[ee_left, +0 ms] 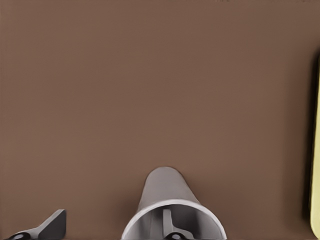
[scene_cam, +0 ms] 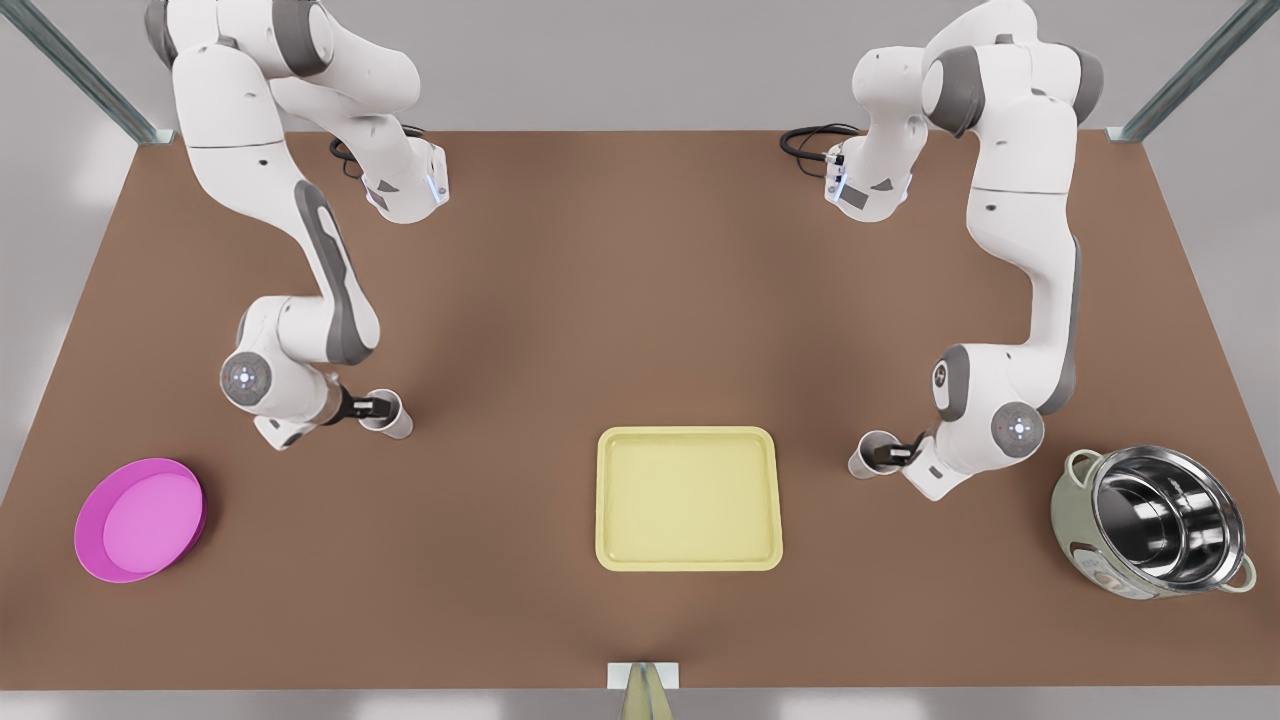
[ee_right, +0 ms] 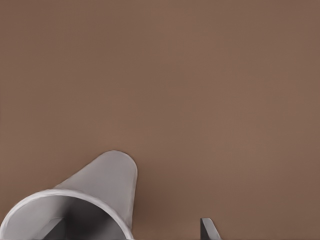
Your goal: Use both arms to respectively pick up the white IKEA cups from the middle-left and middle-right positions, then place the white IKEA cups onto the middle-middle tray, ensuring that the cups remain upright and do not tip over
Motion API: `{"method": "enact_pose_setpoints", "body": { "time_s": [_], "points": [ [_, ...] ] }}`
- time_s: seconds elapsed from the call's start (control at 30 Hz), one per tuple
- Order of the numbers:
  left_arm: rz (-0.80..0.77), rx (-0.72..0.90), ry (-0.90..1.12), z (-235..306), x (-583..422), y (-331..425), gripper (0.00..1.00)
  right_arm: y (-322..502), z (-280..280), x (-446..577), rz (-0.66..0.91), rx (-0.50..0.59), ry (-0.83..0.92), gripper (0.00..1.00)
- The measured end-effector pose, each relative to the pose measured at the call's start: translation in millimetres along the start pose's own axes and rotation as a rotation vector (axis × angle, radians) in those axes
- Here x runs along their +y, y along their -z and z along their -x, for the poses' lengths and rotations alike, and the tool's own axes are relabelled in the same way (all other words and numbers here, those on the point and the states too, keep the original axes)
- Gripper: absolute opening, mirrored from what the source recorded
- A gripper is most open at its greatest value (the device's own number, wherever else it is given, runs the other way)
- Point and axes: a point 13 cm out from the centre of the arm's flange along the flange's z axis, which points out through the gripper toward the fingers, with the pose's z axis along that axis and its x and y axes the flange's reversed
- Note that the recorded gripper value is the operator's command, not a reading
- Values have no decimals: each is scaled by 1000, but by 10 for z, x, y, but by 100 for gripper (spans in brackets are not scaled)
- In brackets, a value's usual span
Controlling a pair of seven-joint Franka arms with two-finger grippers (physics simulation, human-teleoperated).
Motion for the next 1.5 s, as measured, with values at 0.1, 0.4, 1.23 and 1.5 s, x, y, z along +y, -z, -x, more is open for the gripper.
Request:
{"method": "enact_pose_setpoints", "body": {
  "time_s": [0.1, 0.4, 1.23, 1.5],
  "points": [
    [2, 6, 1, -6, 12, -62, 49, -81, 32, 1, 4, -6, -6, 100],
    [-26, 27, -17, -64, -278, -76, 21, -138, 104, 31, 8, -21, 2, 32],
    [-109, 70, 107, 353, -2671, 17, 100, 246, 1113, 4571, 246, -267, 164, 21],
    [-120, 65, 171, 343, -2605, 415, 100, -73, 1114, 4609, 281, -208, -39, 42]
  ]
}}
